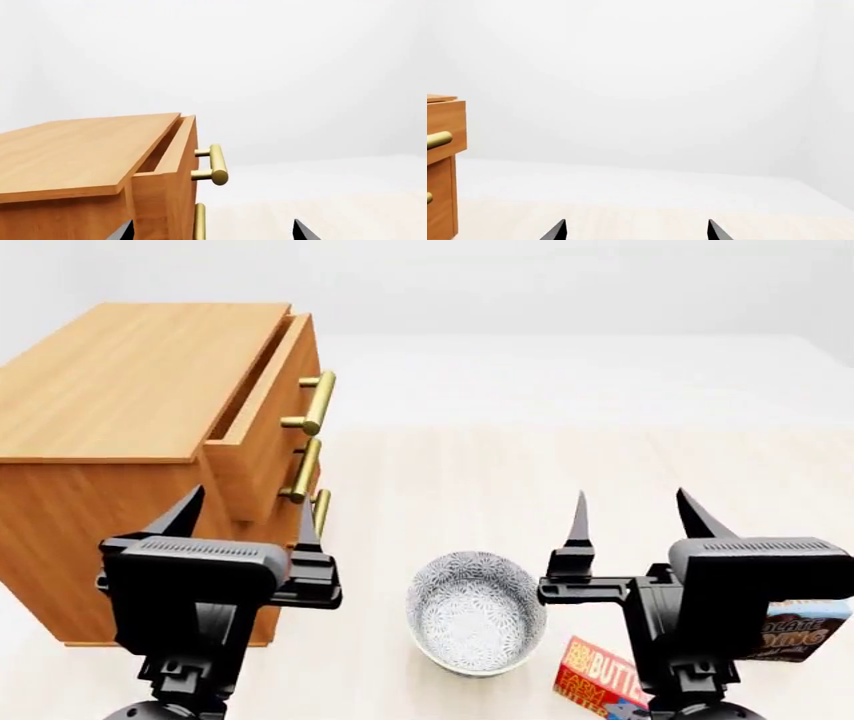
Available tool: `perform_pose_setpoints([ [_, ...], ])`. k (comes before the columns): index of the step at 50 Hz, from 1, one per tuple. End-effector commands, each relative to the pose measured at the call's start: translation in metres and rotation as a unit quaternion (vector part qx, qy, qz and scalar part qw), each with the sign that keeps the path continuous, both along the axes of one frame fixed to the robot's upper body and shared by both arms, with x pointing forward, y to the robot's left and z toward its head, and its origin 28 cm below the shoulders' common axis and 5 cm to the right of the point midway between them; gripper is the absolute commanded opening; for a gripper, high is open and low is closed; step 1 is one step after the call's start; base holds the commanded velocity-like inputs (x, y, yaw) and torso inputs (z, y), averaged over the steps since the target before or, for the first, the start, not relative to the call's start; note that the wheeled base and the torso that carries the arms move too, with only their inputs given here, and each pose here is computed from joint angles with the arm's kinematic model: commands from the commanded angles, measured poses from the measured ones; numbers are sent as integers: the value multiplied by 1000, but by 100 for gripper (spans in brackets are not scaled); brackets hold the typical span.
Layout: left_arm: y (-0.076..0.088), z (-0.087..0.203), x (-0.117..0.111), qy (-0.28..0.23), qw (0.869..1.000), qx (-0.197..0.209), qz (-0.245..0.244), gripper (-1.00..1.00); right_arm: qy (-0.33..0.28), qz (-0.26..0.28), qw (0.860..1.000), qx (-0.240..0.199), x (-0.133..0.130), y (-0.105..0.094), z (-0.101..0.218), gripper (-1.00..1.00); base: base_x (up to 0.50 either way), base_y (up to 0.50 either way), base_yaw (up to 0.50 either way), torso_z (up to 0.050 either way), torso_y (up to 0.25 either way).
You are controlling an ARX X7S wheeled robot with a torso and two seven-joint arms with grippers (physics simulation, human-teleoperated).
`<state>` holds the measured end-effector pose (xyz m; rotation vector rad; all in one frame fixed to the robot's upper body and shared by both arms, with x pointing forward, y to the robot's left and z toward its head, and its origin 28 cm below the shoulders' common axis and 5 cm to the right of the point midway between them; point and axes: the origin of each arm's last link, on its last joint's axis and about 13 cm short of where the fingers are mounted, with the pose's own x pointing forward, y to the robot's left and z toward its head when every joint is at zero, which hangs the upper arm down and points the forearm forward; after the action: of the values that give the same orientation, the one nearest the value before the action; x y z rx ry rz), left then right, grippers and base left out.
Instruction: Put the butter at the back in the top drawer of the cabinet and close it.
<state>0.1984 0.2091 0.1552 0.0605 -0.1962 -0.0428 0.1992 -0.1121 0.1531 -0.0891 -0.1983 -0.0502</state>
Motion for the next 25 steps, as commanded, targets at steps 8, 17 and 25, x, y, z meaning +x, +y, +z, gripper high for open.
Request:
perform_pose_setpoints([
  [8,0,11,-12,8,999,-10,-31,100,1,-4,1000,0,-8,-2,-1,100,0,0,0,0,0],
  [17,1,25,-18,10,999,-22,-40,100,3,3,1000,-1,-9,-3,-1,100,0,0,0,0,0],
  [25,4,49,-27,-6,999,-22,-45,100,5,6,1000,2,-8,-3,-1,100,0,0,0,0,0],
])
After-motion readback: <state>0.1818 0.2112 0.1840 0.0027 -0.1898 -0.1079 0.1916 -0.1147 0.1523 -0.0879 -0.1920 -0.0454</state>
